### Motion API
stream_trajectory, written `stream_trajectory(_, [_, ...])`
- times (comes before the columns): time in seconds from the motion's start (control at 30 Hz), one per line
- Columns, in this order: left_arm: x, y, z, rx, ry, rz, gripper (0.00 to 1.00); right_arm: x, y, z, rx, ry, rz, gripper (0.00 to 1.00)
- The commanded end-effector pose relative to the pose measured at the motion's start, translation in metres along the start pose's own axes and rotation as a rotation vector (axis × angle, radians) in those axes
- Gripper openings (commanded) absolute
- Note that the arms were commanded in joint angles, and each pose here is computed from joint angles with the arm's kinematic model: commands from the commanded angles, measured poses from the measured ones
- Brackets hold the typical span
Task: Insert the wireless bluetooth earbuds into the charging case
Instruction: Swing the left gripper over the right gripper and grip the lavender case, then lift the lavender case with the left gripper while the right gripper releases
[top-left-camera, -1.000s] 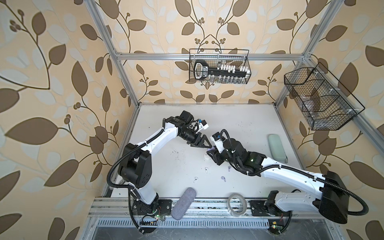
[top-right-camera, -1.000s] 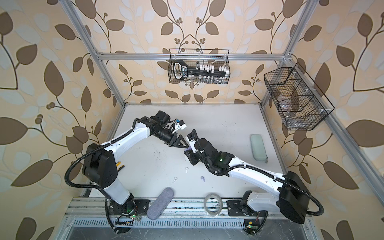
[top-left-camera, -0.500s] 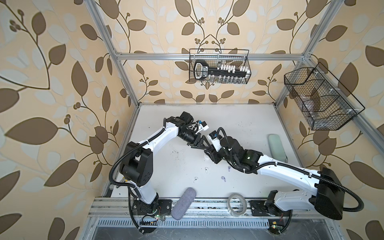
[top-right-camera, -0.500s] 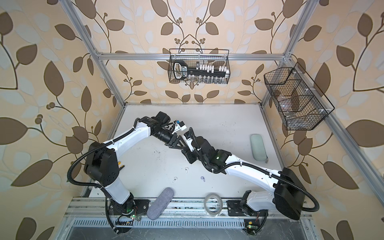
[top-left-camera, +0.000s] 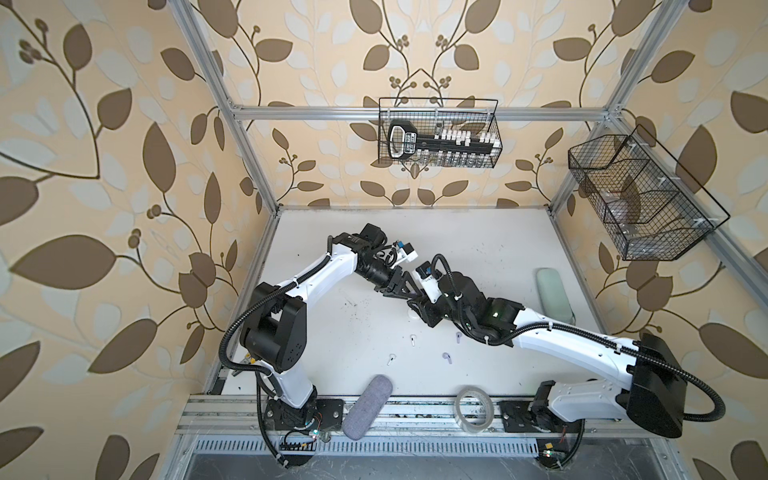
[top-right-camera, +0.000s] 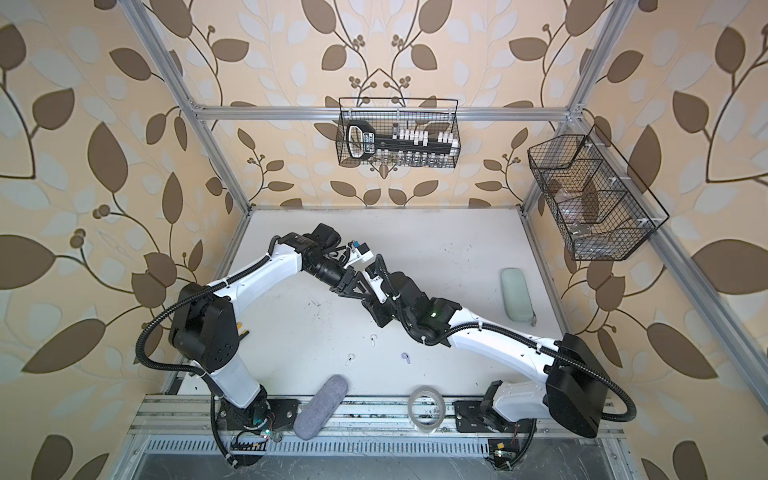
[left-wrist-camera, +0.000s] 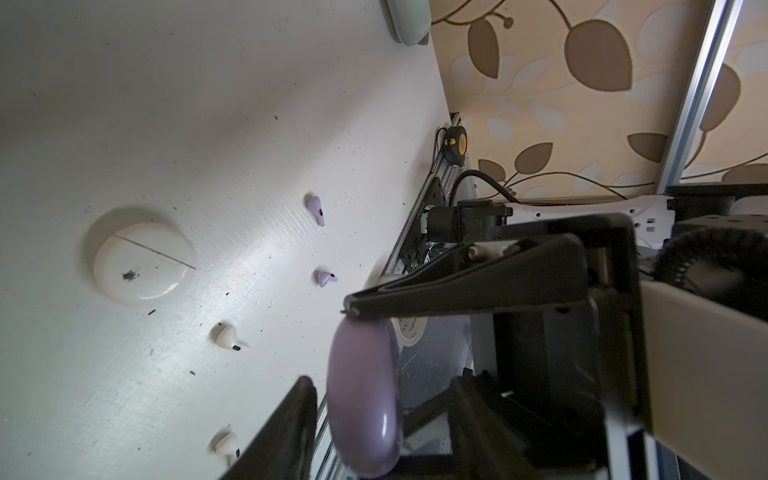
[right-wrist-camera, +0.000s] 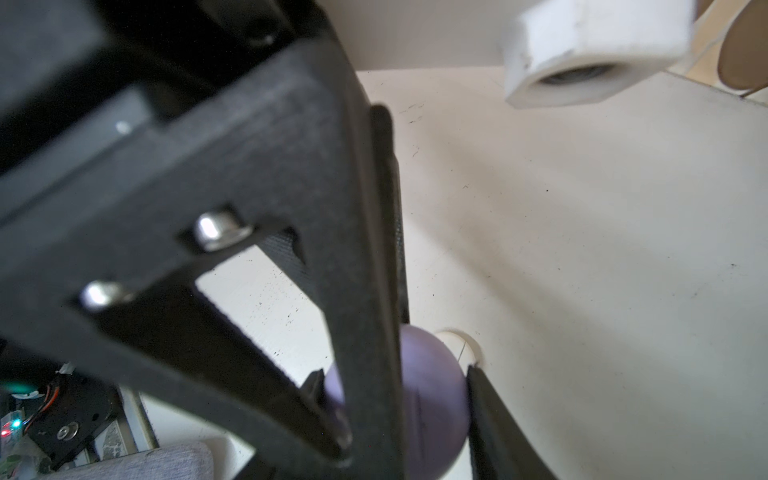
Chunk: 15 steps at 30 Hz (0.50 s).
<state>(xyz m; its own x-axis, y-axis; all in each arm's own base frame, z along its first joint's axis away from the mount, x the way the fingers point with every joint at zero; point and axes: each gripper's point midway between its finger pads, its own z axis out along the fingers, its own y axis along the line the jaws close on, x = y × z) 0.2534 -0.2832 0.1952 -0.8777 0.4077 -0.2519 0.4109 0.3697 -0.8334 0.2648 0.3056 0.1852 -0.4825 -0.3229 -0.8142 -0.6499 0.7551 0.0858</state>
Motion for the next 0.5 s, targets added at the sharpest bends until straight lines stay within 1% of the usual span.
stream_trajectory(0.0, [0.0038,-0.0151,0.0021,0.034,0.027,0.029,0.48,-0.0205,-0.0004,-0.0021,0.02,-0.039,-0.028,0.17])
stream_trajectory(0.3, [0.0055,-0.0156,0.004,0.034,0.037,0.033,0.34,-0.0223,0.0001,-0.0041,0.035,-0.038,-0.052,0.16])
stream_trajectory(0.47, [0.0057,-0.0152,0.0043,0.034,0.039,0.035,0.31,-0.0203,-0.0018,-0.0042,0.047,-0.033,-0.06,0.16])
